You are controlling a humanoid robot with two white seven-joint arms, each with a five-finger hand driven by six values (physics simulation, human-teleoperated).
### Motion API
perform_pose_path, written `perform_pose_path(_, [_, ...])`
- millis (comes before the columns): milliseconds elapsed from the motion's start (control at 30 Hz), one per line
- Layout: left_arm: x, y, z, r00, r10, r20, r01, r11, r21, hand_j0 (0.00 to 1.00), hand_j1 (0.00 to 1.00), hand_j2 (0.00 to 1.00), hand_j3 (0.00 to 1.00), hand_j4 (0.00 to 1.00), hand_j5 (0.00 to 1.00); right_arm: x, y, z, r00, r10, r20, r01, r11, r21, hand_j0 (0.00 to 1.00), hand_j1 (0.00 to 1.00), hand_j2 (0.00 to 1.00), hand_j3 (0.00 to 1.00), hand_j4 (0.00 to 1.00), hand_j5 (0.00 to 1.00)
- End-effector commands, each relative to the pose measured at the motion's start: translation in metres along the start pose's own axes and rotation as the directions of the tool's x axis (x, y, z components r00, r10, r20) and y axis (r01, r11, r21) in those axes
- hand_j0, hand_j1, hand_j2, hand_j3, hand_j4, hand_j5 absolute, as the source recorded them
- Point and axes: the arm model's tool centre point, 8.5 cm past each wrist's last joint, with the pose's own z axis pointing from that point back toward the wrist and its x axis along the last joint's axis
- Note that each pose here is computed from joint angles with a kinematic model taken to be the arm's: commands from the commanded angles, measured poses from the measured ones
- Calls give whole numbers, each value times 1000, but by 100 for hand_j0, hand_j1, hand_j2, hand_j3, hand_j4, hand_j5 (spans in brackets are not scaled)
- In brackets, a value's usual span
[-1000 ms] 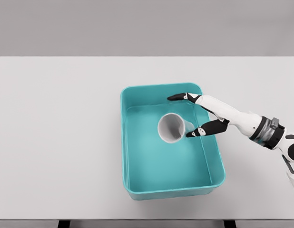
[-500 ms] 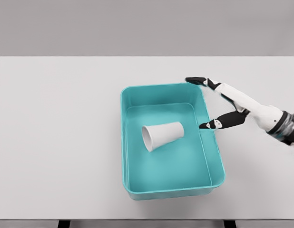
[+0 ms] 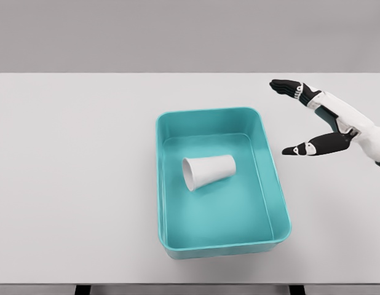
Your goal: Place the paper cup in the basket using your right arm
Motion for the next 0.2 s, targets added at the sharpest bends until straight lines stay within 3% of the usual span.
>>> perform_pose_path(0, [0, 0, 0, 1000, 1, 0, -1, 1000, 0, 100, 100, 100, 100, 100, 100, 1, -1, 0, 1000, -4, 4, 4, 1000, -1, 100, 100, 100, 100, 100, 100])
perform_pose_path(167, [0, 0, 0, 1000, 1, 0, -1, 1000, 0, 100, 100, 100, 100, 100, 100, 0, 0, 0, 1000, -6, 3, 6, 1000, -1, 100, 100, 100, 100, 100, 100])
